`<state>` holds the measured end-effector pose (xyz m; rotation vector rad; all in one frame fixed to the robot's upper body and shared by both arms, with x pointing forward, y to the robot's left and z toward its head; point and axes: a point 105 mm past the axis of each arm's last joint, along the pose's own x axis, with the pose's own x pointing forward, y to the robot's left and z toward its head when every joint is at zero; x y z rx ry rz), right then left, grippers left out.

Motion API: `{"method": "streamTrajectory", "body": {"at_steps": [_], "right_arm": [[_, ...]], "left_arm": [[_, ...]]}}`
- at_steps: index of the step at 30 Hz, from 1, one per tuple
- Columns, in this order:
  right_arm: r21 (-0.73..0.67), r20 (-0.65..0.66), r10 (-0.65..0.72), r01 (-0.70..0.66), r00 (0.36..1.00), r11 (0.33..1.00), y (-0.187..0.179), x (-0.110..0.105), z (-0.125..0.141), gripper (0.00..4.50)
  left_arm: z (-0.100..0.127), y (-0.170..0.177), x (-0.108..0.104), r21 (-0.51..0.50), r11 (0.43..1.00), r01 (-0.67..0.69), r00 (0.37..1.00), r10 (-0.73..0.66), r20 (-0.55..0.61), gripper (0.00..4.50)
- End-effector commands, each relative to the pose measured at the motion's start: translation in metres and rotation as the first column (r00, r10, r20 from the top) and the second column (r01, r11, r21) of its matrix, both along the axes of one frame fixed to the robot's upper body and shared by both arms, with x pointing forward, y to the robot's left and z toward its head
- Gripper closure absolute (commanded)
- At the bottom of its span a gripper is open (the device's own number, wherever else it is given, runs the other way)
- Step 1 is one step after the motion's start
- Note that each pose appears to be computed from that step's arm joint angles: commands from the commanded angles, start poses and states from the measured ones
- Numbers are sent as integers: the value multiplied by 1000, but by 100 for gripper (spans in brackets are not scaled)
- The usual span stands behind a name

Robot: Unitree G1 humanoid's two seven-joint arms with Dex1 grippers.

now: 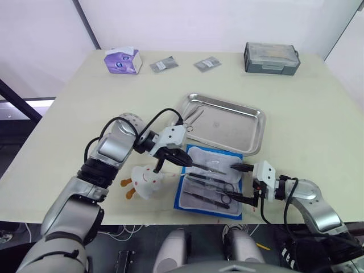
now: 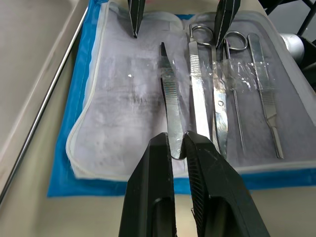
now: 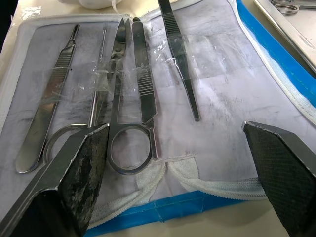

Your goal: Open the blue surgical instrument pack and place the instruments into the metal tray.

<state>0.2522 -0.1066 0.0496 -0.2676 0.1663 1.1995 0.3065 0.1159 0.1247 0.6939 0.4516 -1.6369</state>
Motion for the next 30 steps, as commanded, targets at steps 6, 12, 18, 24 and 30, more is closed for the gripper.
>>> {"method": "streamTrajectory", "body": {"at_steps": [6,12,18,24,30], "right_arm": [[-62,-127,-38,31,991,998,-10,-9,-30,0],[-61,-127,-41,33,991,998,-11,-9,-30,0],[-62,-125,-41,33,991,998,-11,-9,-29,0],[-63,-126,-39,31,991,998,-12,-10,-29,0],[-65,-126,-38,30,991,997,-13,-10,-30,0]], "left_arm": [[13,18,-7,10,999,41,999,-41,4,442],[19,35,-6,26,1000,4,1000,-4,2,442],[37,41,-9,-18,1000,-9,1000,9,2,442],[48,55,-13,-10,1000,-27,1000,27,15,442],[59,61,-16,-33,999,-41,999,41,18,442]]}}
